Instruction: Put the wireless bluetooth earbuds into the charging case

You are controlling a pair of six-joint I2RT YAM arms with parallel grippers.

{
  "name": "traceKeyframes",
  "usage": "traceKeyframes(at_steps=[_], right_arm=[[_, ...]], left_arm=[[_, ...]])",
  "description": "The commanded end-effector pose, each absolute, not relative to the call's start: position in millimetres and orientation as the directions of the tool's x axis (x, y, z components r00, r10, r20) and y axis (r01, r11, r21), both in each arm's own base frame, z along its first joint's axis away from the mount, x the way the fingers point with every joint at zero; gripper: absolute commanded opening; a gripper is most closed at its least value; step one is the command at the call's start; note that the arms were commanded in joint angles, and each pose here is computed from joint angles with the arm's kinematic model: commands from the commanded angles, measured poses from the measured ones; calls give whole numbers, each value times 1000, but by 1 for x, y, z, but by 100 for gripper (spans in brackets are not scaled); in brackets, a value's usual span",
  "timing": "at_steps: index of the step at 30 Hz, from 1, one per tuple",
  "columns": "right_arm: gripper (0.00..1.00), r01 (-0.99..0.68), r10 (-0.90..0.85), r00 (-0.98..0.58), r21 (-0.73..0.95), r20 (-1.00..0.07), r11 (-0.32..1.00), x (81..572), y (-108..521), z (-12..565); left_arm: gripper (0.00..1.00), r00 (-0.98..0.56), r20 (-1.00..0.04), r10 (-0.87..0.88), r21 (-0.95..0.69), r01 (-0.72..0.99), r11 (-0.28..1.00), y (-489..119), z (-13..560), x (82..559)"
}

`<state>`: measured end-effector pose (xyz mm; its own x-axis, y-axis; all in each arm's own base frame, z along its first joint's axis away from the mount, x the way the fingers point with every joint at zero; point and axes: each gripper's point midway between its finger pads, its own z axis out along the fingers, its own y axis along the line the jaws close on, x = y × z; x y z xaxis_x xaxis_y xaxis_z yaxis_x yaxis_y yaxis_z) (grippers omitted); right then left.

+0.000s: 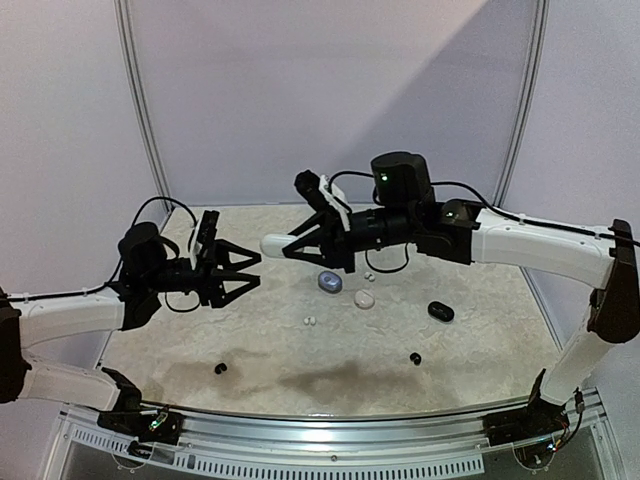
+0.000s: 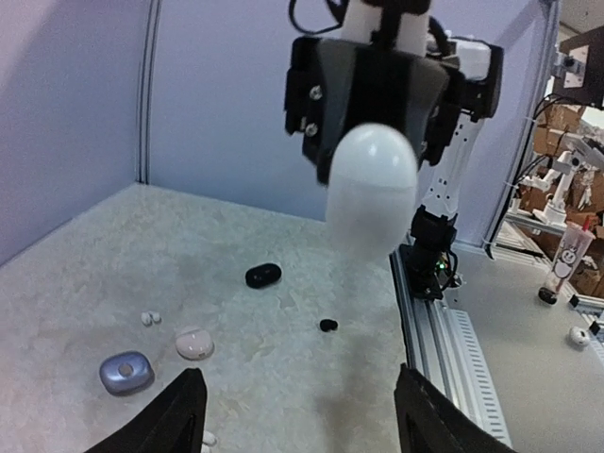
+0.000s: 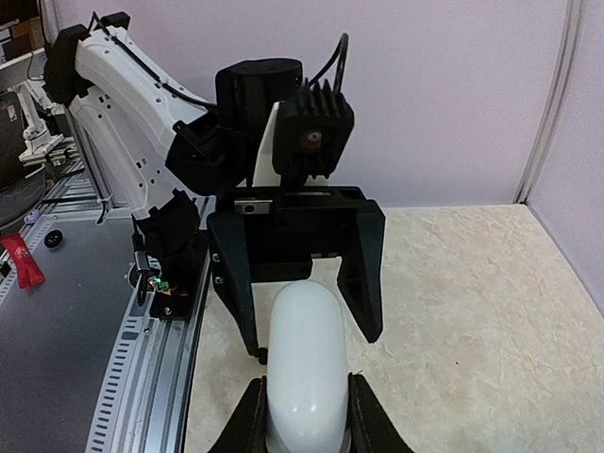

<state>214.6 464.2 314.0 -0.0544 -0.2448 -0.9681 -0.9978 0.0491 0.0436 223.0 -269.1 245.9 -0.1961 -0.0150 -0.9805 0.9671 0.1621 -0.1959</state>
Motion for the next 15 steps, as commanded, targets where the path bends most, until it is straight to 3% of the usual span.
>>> traceKeyframes(at_steps=[1, 5, 9, 15], right_arm=[[0, -1000, -272, 14, -7, -962, -29, 204, 488, 303], [0, -998, -288, 38, -21, -957, -60, 197, 498, 296], [0, -997, -274, 49, -32, -961, -66, 194, 502, 299], [0, -995, -265, 73, -53, -961, -82, 191, 506, 299]], left_arm=[[66, 70, -991, -112, 52, 987, 155, -262, 271, 201], [62, 51, -991, -126, 31, 988, 152, -257, 266, 191], [49, 34, -991, -130, 12, 987, 163, -258, 262, 187], [46, 14, -986, -166, -13, 987, 162, -266, 268, 182]])
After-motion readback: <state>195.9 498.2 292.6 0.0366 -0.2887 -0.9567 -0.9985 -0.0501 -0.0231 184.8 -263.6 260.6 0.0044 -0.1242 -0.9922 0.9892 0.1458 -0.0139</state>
